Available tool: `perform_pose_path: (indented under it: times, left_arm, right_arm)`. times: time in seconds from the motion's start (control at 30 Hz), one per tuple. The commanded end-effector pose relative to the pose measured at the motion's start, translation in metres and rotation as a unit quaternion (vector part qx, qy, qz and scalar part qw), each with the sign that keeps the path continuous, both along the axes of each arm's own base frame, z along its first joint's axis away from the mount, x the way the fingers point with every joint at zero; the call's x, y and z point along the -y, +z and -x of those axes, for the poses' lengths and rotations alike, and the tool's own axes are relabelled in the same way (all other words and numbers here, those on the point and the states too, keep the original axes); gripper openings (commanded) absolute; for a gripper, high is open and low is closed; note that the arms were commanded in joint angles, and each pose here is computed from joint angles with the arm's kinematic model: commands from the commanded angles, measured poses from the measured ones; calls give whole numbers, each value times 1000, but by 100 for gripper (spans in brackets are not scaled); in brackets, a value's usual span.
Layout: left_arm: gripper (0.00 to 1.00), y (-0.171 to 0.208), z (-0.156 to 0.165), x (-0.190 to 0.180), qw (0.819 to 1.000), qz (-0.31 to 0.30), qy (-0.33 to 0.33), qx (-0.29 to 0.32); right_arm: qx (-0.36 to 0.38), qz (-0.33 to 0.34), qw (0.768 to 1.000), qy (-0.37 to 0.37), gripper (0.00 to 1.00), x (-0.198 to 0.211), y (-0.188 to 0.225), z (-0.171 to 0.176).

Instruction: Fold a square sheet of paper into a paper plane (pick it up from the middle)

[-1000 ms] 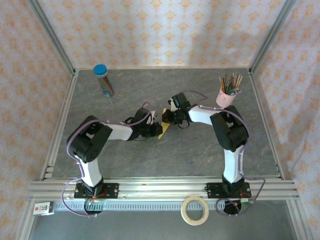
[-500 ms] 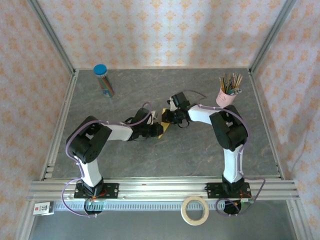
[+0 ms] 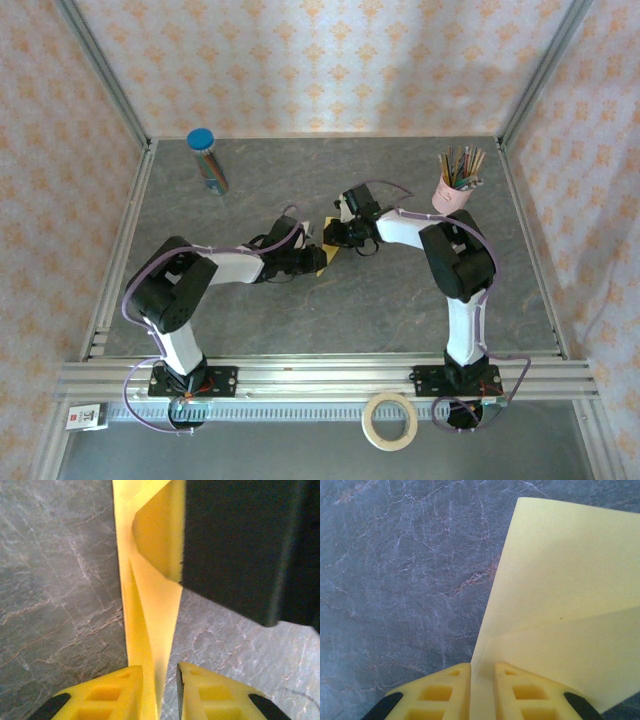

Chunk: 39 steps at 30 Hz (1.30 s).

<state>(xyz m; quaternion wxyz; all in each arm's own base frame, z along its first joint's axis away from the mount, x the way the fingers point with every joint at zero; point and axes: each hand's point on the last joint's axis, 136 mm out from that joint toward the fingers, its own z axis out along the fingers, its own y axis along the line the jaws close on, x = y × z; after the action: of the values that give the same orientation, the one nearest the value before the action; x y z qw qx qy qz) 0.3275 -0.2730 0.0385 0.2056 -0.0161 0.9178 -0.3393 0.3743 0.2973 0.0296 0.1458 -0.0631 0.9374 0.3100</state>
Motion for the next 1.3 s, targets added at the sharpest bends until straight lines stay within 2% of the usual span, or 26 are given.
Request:
perform_pose_path:
  times: [0.0, 0.13, 0.3, 0.73, 1.27]
  left_arm:
    - [25, 21, -4, 1, 1000, 18, 11, 16]
    - [25, 28, -6, 3, 999, 30, 15, 23]
    - [24, 10, -2, 2, 1000, 25, 15, 1]
    - [11, -16, 7, -1, 999, 17, 16, -32]
    - [7, -30, 16, -5, 998, 20, 20, -48]
  right_arm:
    - [6, 1, 1000, 4, 18, 0, 7, -4]
    - [6, 0, 1000, 4, 18, -1, 7, -5]
    - [5, 0, 1000, 4, 18, -1, 6, -4]
    - [4, -3, 1000, 5, 18, -2, 7, -5]
    - [16, -35, 999, 15, 18, -11, 18, -8]
